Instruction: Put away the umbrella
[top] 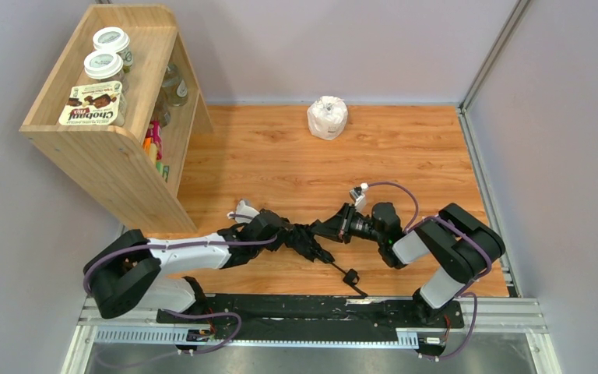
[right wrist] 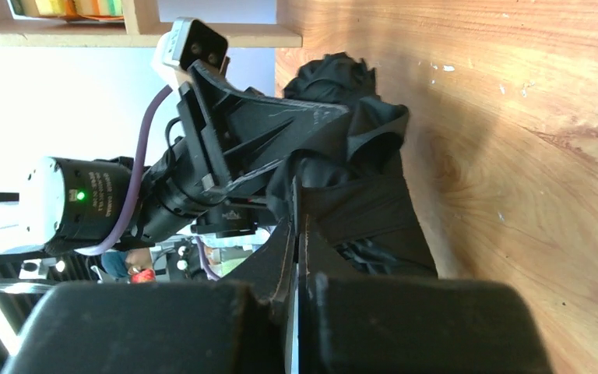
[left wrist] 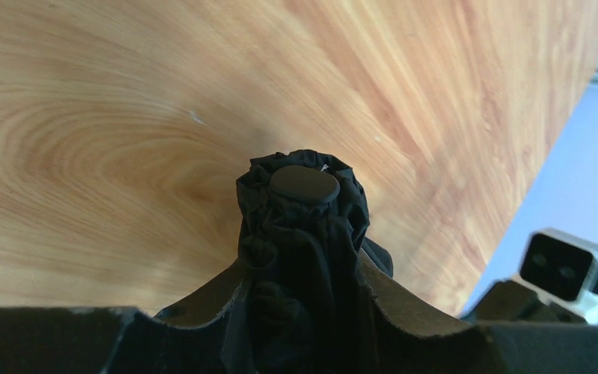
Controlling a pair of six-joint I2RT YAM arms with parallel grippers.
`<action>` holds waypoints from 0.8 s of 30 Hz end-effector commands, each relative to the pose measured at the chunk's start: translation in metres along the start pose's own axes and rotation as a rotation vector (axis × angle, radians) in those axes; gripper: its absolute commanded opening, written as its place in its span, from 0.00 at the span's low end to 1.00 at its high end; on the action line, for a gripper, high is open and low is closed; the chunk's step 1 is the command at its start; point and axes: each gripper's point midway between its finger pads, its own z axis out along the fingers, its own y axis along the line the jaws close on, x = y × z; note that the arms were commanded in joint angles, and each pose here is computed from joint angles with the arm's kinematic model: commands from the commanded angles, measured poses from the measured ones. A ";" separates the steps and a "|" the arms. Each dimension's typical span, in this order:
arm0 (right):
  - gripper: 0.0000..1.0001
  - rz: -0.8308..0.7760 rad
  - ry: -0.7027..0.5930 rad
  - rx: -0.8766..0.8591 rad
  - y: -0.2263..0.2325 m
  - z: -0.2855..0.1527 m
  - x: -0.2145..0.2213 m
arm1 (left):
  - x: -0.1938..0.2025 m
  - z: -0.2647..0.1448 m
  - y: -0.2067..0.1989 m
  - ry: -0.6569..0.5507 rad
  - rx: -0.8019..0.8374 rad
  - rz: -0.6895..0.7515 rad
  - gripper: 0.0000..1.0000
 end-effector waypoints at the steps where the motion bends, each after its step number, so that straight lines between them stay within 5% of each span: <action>1: 0.00 -0.258 -0.004 -0.310 0.076 -0.007 0.003 | -0.036 0.009 0.104 -0.181 -0.336 0.119 0.00; 24: 0.00 -0.447 0.108 -0.021 0.003 0.020 0.020 | -0.031 0.016 0.104 -0.152 -0.309 0.188 0.00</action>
